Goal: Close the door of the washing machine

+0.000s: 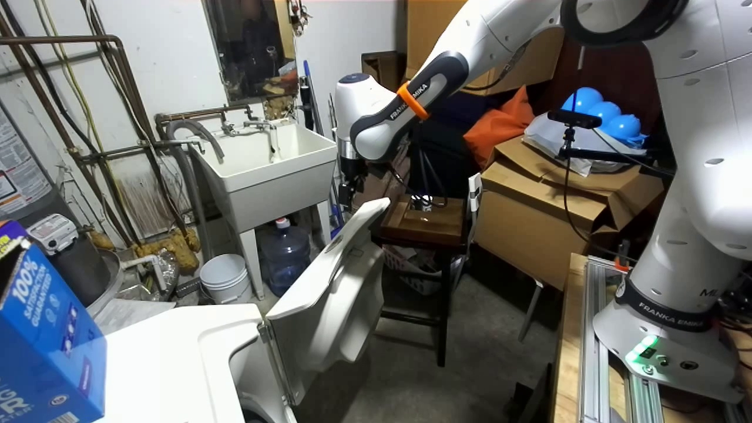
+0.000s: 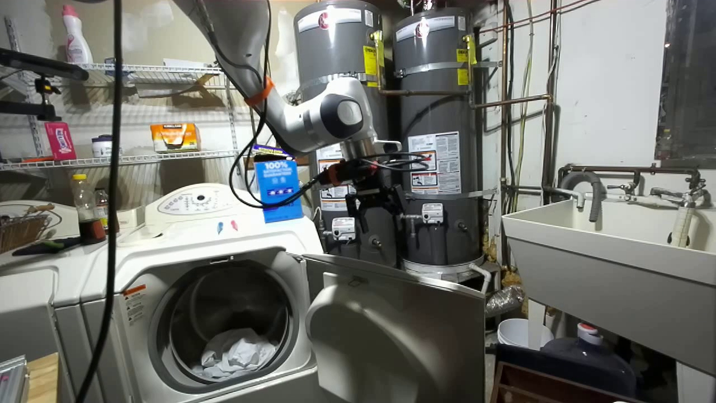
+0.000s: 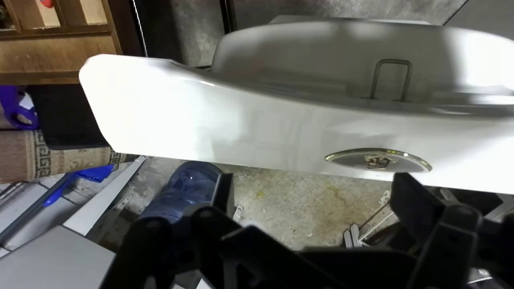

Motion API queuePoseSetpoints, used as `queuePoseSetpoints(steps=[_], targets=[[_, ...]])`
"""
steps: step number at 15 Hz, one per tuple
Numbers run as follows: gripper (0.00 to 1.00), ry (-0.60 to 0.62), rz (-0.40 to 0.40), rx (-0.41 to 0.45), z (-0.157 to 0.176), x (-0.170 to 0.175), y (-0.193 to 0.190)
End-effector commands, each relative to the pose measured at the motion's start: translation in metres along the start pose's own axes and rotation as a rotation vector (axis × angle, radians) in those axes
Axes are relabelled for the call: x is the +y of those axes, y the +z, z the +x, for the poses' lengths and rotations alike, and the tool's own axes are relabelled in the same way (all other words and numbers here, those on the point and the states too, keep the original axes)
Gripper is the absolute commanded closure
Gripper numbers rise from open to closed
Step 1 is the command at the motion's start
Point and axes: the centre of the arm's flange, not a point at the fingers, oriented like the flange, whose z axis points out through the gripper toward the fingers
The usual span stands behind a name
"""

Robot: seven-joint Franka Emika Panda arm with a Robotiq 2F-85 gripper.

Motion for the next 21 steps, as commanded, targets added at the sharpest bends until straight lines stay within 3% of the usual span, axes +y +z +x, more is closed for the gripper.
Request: queuePoseSetpoints(steps=[1,4,6,10,17,21], targets=[[0.0,0.014,0.008,-0.021,0.002,0.006,0.01],[0.0,0.039,0.01,-0.05,0.01,0.018,0.025],[0.0,0.049,0.011,-0.018,0.017,0.014,0.033],[0.0,0.031,-0.002,-0.022,0.033,0.014,0.077],[0.0,0.074,0.0,-0.057,0.045,0.039,0.121],[0.0,-0.028,0.071,-0.245,0.033,0.019,0.117]])
